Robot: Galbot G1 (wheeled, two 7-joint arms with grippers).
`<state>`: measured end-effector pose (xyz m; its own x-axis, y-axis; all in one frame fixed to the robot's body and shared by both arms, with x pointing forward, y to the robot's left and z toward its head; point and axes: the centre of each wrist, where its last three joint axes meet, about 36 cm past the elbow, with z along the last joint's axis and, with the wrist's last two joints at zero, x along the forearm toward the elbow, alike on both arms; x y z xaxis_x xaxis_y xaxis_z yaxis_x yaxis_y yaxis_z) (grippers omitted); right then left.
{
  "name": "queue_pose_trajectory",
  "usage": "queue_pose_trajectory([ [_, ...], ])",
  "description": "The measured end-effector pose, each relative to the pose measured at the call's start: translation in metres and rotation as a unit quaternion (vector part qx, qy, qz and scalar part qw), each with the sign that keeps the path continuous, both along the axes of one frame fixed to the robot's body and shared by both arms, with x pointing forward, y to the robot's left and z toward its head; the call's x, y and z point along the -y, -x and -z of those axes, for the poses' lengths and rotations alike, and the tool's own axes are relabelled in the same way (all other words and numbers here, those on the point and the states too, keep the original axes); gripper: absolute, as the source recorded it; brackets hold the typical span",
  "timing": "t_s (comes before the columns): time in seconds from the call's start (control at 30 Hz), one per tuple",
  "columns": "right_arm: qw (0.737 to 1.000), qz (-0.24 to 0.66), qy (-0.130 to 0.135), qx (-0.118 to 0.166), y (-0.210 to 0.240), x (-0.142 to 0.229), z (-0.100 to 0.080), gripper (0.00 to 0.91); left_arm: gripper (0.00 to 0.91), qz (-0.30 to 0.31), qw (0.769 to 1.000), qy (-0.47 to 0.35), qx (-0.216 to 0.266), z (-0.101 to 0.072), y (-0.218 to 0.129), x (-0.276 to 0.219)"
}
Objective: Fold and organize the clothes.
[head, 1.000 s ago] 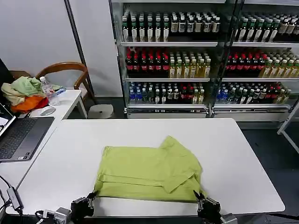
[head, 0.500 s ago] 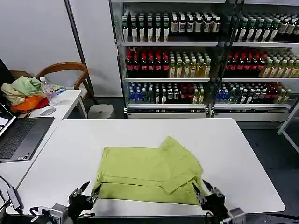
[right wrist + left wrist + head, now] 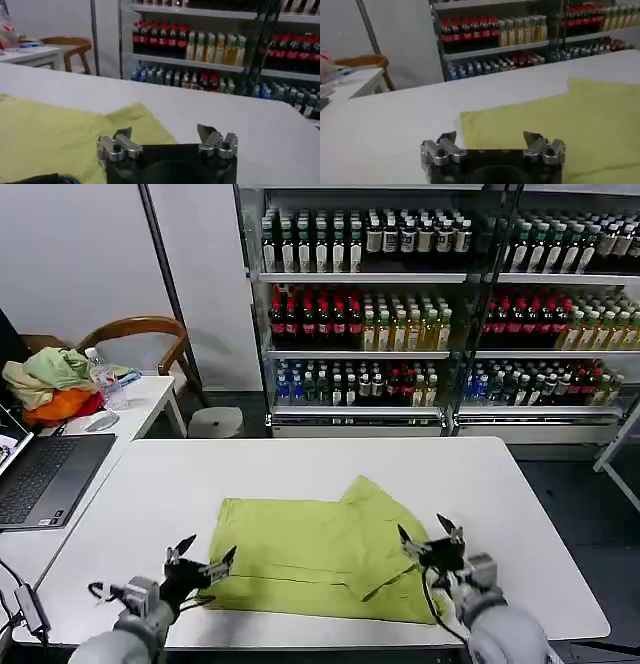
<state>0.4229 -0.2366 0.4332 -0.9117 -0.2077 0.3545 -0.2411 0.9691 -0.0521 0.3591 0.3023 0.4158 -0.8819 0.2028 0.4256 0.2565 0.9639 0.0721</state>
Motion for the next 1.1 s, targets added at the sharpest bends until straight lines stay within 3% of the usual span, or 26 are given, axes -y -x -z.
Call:
queue_pose_trajectory([
  [0.5, 0.999, -0.007, 0.000, -0.045, -0.104, -0.040, 0.016, 0.907, 0.907, -0.006, 1.000, 0.015, -0.022, 0.020, -0.084, -0.025],
  [1.03, 0.997, -0.010, -0.008, -0.080, -0.155, -0.052, 0.039, 0.907, 0.907, -0.019, 0.999, 0.017, -0.045, 0.032, -0.131, -0.027],
  [1.07, 0.997, -0.011, -0.009, -0.082, -0.156, -0.053, 0.040, 0.907, 0.766, -0.019, 0.999, 0.016, -0.047, 0.033, -0.133, -0.028],
  [1.1, 0.996, -0.013, -0.010, -0.085, -0.157, -0.053, 0.042, 0.907, 0.766, -0.020, 0.998, 0.015, -0.049, 0.034, -0.134, -0.029],
])
